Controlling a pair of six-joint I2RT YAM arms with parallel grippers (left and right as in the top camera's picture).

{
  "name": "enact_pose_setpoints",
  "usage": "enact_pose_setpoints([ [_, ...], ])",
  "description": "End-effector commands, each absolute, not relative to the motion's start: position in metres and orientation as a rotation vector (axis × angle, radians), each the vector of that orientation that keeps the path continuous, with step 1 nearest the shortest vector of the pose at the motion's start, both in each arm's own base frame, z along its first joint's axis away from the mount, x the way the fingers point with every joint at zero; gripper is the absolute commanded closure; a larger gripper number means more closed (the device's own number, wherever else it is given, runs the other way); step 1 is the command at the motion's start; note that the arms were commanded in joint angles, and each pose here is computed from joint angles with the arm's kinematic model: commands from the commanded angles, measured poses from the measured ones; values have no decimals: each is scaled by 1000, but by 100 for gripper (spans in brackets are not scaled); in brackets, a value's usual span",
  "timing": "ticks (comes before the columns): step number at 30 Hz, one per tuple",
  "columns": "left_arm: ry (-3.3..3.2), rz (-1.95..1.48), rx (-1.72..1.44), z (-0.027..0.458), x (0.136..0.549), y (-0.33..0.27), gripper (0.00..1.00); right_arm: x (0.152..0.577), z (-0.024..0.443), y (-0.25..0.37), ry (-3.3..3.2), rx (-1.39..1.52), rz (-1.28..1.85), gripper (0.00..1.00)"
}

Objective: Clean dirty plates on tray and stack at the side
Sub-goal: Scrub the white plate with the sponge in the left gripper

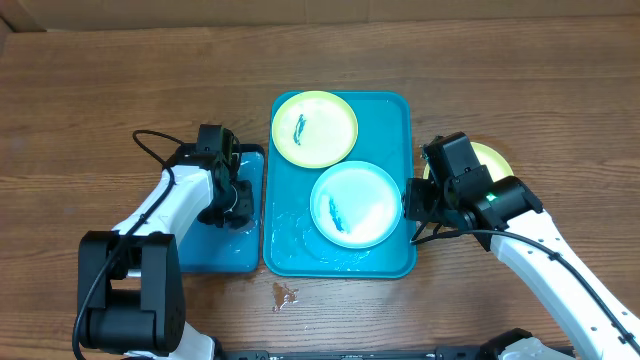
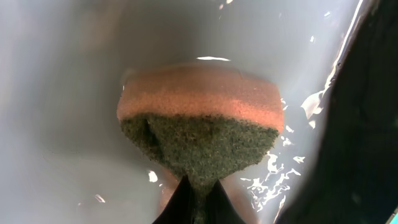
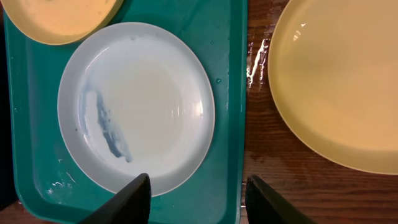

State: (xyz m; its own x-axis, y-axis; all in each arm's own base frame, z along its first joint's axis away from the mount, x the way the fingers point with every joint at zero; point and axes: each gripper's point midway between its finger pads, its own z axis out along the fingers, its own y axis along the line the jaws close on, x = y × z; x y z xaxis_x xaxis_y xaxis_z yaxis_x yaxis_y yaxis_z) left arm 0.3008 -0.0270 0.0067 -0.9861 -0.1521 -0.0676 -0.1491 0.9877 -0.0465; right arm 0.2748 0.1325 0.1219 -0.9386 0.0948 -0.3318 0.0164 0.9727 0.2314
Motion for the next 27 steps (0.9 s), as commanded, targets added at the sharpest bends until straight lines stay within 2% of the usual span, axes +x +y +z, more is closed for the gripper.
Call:
enact_pose_setpoints([
  [1,3111,-47,-187,8,294,-26,96,279,129,133,2748,89,324,50],
  [8,3089,-65,-135,97,328,-31,96,285,129,130,2726,114,300,50],
  [11,3024,-204,-97,135,346,-53,96,294,125,123,2693,191,248,49],
  [14,2968,-361,-42,156,355,-86,96,300,114,126,2686,190,251,45],
  [19,2937,-441,5,151,354,-139,96,308,77,129,2740,175,216,40],
  [23,2928,-455,-2,134,346,-175,96,314,47,143,2794,21,243,39],
  [24,2929,-444,-41,128,345,-179,96,314,40,147,2808,-13,265,42],
  [27,2936,-436,-141,110,339,-188,96,314,23,149,2844,-17,256,57],
])
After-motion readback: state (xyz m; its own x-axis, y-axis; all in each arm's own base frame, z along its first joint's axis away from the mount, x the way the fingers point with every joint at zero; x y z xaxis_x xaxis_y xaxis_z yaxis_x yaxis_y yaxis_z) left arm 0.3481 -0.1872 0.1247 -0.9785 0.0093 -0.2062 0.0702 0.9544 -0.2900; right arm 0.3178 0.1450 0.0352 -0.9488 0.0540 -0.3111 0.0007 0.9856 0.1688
